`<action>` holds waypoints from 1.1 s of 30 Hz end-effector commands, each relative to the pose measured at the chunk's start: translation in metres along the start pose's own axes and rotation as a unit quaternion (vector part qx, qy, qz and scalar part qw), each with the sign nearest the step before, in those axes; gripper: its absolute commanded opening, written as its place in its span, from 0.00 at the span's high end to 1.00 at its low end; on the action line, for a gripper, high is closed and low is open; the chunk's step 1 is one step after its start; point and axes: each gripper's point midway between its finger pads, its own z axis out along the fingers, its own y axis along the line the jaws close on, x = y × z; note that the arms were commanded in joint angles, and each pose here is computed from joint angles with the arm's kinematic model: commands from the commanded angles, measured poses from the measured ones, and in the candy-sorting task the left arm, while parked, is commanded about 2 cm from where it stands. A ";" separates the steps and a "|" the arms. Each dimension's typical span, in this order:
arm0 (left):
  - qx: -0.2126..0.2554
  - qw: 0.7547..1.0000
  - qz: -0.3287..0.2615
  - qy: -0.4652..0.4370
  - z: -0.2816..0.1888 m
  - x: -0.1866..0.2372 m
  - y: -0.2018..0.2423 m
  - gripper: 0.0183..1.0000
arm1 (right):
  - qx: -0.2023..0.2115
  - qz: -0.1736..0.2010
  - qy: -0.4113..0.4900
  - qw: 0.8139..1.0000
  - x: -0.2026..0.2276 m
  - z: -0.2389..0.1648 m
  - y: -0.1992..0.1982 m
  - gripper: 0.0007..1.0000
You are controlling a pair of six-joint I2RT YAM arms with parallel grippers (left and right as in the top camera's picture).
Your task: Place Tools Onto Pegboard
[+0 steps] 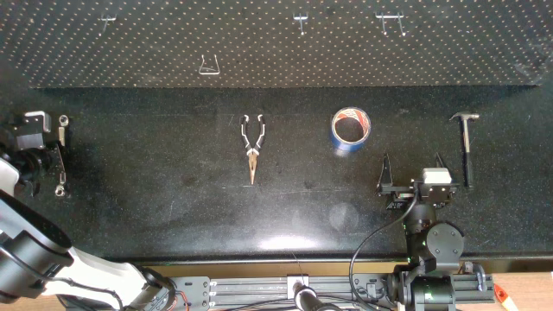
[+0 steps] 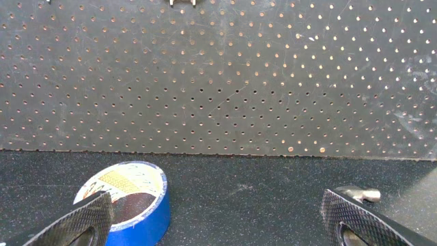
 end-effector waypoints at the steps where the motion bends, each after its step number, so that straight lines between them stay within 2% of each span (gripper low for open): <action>1: 0.001 1.000 -0.007 0.013 0.006 0.005 0.001 0.95 | -0.006 0.005 -0.001 1.000 0.001 0.000 0.003 0.02; 20: -0.007 1.000 0.001 0.007 -0.001 -0.002 0.000 0.99 | -0.006 0.005 -0.002 1.000 0.001 0.000 0.003 0.02; 28: -0.041 0.997 0.034 -0.061 -0.085 -0.045 -0.027 0.99 | -0.006 0.005 -0.002 1.000 0.001 0.000 0.003 0.02; 30: -0.058 0.992 0.021 -0.109 -0.122 -0.067 -0.042 0.99 | -0.006 0.005 -0.002 1.000 0.001 0.000 0.003 0.02; 32: -0.057 0.988 0.004 -0.147 -0.146 -0.081 -0.057 0.99 | -0.006 0.005 -0.002 1.000 0.001 0.000 0.003 0.02; 33: -0.051 0.985 0.013 -0.164 -0.157 -0.087 -0.067 0.99 | -0.006 0.005 -0.001 1.000 0.001 0.000 0.003 0.02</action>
